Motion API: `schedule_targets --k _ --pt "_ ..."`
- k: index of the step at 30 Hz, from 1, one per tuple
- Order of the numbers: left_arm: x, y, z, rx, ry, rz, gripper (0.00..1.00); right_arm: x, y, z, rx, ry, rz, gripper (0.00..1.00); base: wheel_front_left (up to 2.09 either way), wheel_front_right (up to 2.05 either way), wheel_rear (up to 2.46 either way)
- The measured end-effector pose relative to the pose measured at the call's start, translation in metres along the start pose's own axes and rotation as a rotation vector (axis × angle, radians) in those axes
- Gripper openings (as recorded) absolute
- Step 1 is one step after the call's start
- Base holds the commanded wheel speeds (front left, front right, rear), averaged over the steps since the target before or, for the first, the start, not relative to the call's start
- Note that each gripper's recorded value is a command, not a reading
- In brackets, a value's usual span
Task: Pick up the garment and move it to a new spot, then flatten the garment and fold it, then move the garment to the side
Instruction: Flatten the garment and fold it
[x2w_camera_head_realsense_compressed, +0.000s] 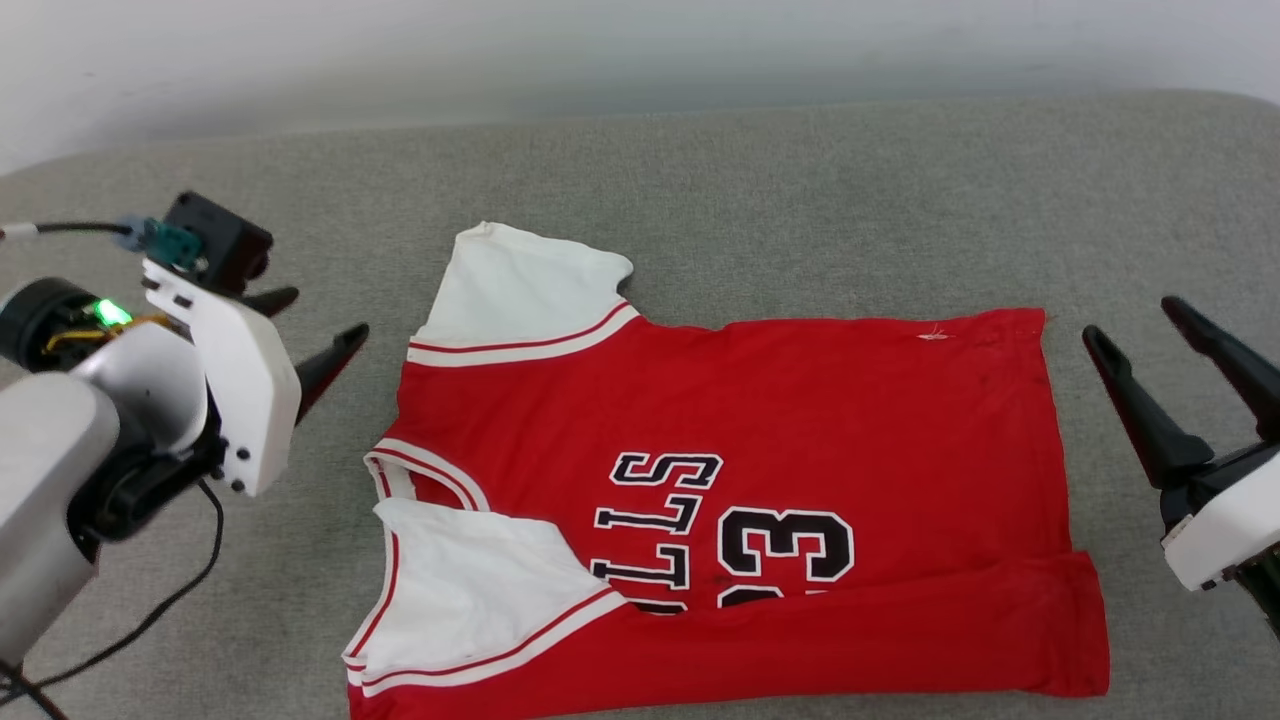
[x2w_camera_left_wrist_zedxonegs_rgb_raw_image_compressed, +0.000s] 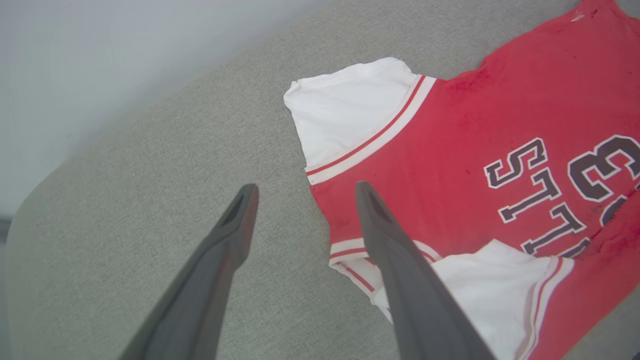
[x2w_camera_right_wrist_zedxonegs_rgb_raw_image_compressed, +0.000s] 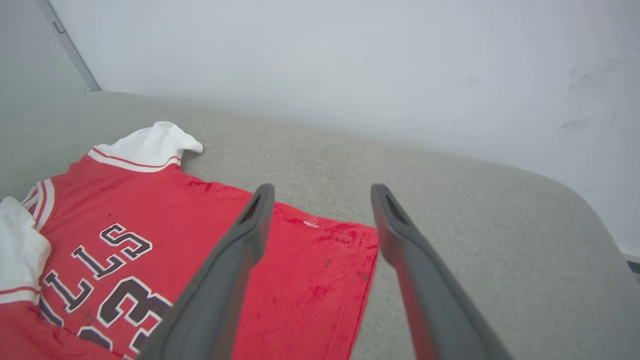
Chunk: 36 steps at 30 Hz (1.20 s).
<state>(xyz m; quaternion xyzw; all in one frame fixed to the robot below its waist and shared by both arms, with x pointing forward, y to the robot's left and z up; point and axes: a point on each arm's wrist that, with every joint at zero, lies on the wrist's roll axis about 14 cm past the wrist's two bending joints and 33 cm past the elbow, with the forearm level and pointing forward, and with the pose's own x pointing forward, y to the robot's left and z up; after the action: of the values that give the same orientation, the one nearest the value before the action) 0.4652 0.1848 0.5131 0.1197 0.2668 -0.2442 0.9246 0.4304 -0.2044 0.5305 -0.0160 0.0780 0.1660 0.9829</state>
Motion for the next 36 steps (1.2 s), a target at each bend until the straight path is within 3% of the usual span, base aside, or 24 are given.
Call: schedule_targets --k 8,15,24,36 --pt "0.046 0.021 0.037 0.003 -0.005 -0.002 1.0 -0.009 -0.007 0.008 0.02 -0.221 -0.138 1.0 0.0 0.0 0.0" --pt "0.098 0.034 0.052 -0.05 0.1 -0.03 1.0 -0.003 -0.004 -0.025 0.086 -0.181 -0.189 1.0 0.0 0.0 0.0" --pt "0.158 0.026 0.018 -0.135 0.385 -0.141 1.0 0.01 -0.012 -0.058 0.098 -0.109 -0.218 1.0 0.0 0.0 0.0" --pt "0.202 0.025 -0.04 -0.015 0.633 -0.146 1.0 0.016 -0.023 -0.091 0.102 -0.025 -0.244 1.0 0.0 0.0 0.0"
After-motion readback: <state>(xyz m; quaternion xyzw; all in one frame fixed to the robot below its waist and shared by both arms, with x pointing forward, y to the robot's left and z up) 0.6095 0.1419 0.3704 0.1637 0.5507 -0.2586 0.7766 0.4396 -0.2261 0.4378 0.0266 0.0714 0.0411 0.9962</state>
